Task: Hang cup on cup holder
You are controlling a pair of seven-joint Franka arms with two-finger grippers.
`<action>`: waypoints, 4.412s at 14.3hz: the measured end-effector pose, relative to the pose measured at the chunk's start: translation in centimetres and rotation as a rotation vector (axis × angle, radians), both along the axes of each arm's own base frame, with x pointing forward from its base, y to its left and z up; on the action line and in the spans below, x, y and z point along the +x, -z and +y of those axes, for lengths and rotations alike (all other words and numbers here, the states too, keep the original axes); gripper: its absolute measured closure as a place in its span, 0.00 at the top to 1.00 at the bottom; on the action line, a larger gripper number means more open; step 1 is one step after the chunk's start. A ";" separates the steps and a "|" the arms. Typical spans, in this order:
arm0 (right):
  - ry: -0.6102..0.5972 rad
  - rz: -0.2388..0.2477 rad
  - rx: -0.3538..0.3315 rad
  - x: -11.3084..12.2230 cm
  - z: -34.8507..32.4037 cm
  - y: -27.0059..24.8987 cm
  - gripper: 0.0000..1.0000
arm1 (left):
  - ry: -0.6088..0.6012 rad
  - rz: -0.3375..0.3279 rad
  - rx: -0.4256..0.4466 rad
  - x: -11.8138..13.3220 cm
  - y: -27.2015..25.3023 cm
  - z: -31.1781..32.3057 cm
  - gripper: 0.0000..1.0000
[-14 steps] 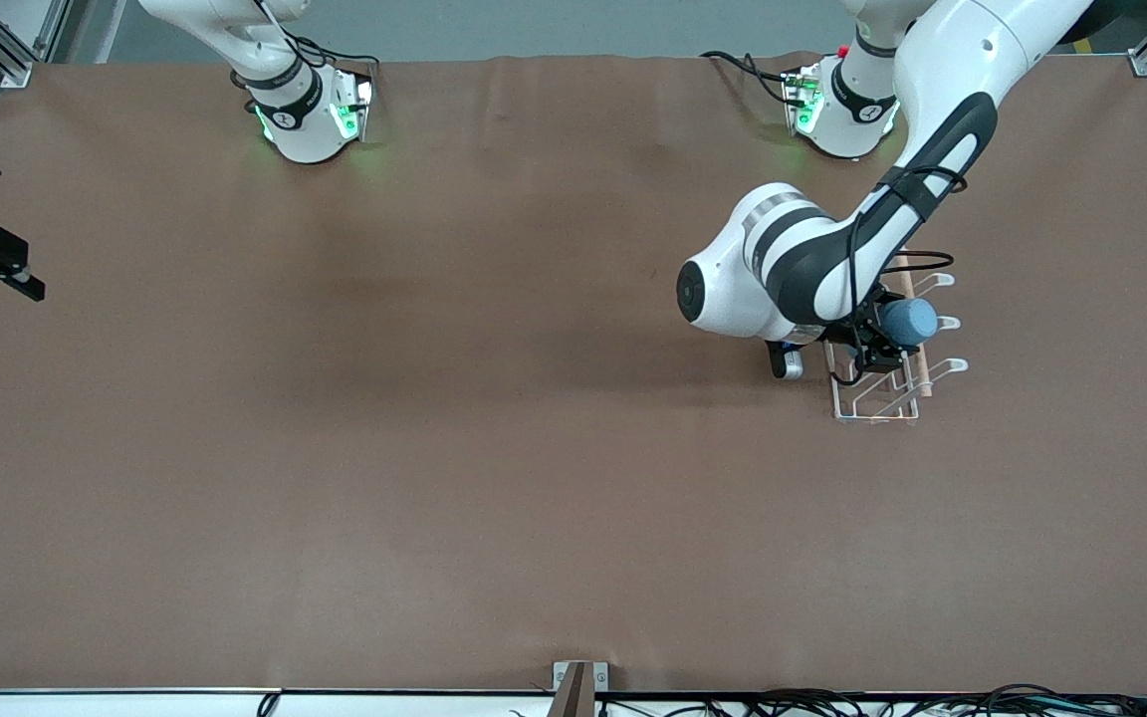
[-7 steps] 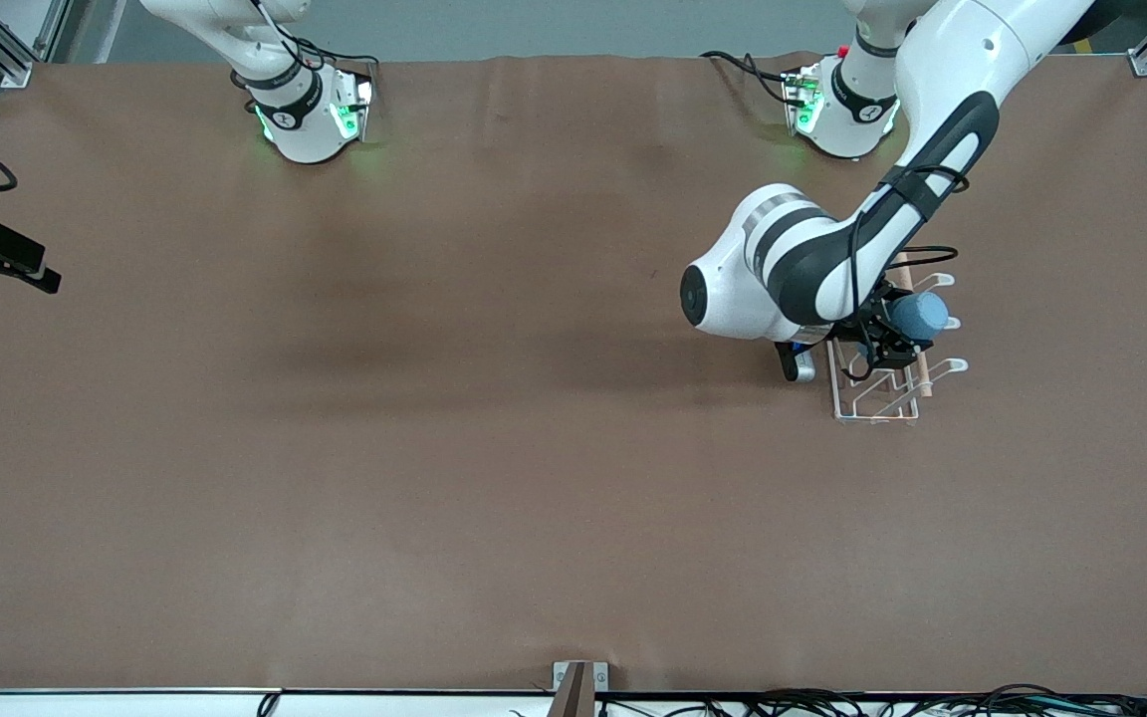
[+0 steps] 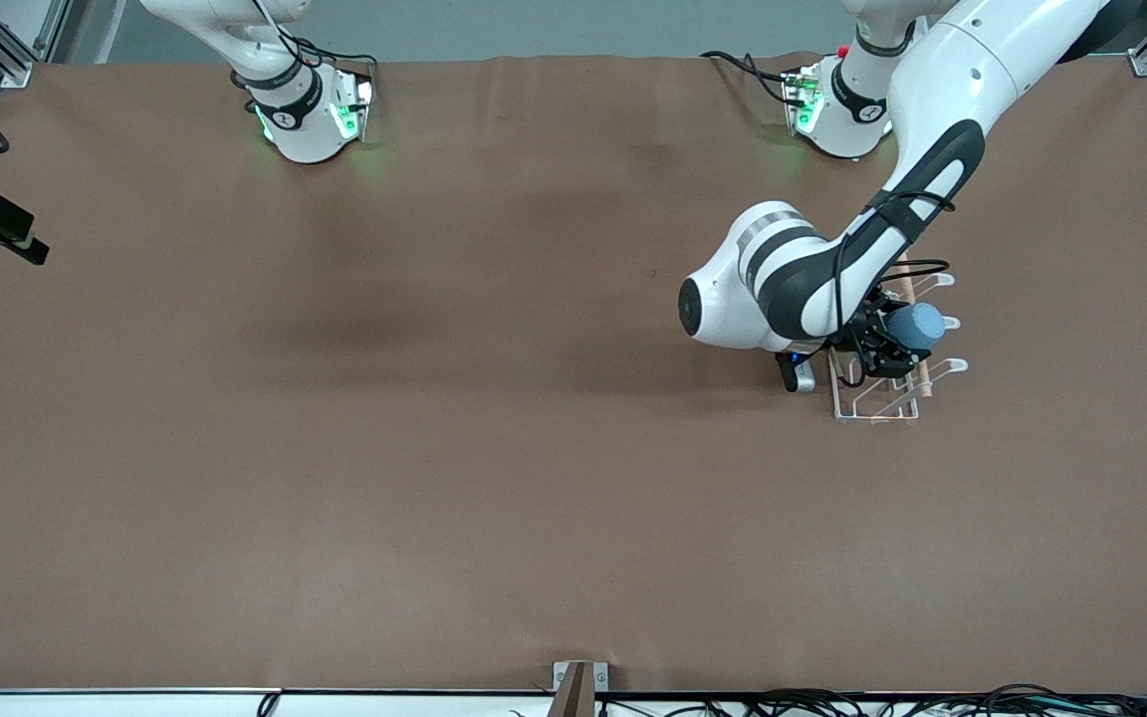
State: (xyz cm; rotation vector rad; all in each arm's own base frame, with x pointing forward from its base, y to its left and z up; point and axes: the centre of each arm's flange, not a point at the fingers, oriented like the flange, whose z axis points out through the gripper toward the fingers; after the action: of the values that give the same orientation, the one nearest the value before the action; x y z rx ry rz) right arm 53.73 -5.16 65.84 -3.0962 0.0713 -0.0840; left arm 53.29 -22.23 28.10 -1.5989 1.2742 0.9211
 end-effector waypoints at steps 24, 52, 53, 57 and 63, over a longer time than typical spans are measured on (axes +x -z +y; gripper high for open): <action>0.085 0.028 -0.015 0.6 1.4 -0.5 1.00 | -0.274 -0.327 -0.302 7.3 -13.5 -0.7 1.00; 0.064 0.036 -0.031 1.0 -0.9 0.3 1.00 | -1.211 -0.814 -0.869 2.7 -37.7 12.7 1.00; 0.064 0.035 -0.032 1.0 -0.9 0.2 1.00 | -1.234 -0.813 -0.878 2.6 -37.6 13.5 1.00; 0.059 0.035 -0.047 1.0 -0.7 0.2 1.00 | -1.230 -0.863 -0.927 0.5 -36.5 15.6 1.00; 0.071 0.037 -0.047 1.0 -0.5 0.1 1.00 | -1.208 -0.903 -0.944 -2.9 -35.6 15.8 1.00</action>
State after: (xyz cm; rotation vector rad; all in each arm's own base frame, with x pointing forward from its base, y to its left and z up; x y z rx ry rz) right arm 54.74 -5.65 65.70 -3.1422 0.1826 -0.0305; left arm 50.37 -6.48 63.68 -3.1081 -0.1103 -0.0059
